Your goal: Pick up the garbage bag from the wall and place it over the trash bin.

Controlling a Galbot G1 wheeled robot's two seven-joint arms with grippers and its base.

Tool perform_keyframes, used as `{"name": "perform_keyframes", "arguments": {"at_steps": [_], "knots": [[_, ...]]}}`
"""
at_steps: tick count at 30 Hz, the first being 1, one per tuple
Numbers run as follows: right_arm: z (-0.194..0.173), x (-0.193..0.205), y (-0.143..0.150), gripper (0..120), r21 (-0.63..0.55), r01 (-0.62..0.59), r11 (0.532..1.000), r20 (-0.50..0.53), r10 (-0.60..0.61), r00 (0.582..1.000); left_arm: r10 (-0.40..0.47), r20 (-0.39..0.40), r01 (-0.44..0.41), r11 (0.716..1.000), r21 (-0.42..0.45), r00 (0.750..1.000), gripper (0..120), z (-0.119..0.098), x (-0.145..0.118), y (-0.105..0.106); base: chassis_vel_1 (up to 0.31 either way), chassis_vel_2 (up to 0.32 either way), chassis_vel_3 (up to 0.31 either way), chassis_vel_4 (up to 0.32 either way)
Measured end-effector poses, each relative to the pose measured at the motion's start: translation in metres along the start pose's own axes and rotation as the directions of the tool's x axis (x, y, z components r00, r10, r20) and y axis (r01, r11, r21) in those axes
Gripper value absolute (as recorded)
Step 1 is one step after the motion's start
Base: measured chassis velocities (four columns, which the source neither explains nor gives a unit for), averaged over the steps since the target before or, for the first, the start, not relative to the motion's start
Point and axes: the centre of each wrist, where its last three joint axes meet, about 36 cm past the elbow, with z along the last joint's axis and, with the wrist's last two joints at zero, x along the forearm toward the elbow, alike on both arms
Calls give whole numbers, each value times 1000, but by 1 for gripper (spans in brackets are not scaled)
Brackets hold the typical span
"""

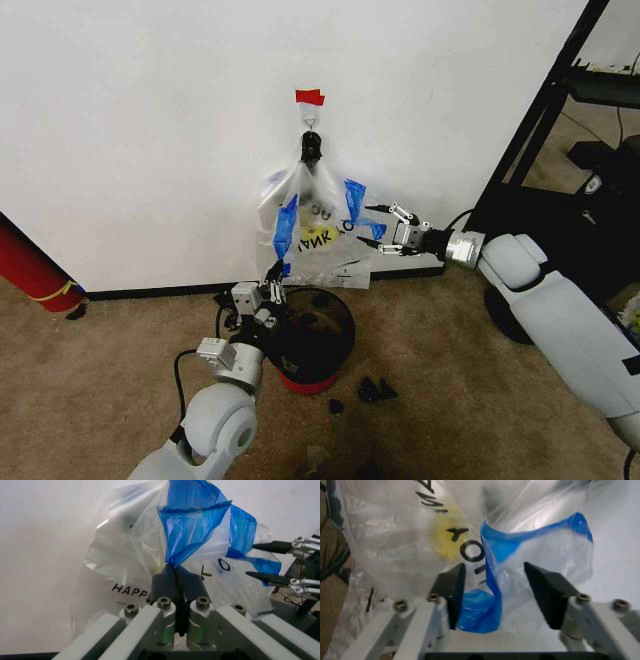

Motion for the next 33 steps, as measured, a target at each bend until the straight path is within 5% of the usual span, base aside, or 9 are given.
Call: {"name": "perform_keyframes", "arguments": {"at_steps": [12,22,24,27,29,33], "knots": [[11,17,1,0,13,-44,999,-52,44,998,4,-1,-4,1000,6,1000,0,2,-3,-3,0,0,0,0],[17,22,28,0,-95,-219,971,-49,215,975,1,5,-1,1000,7,1000,0,1,-6,-2,0,0,0,0],[14,16,55,0,-267,-313,911,-8,322,947,-5,14,5,1000,10,1000,0,-2,-8,-1,0,0,0,0],[-5,0,111,0,-596,-356,720,45,472,880,-12,30,11,1000,13,999,0,-6,-8,0,0,0,0,0],[-9,-2,119,0,-636,-350,687,48,489,871,-12,33,12,1000,13,999,0,-6,-8,1,0,0,0,0],[-40,-10,175,0,-836,-285,468,52,586,809,-18,59,16,1000,26,998,0,-10,-8,-1,0,0,0,0]]}}
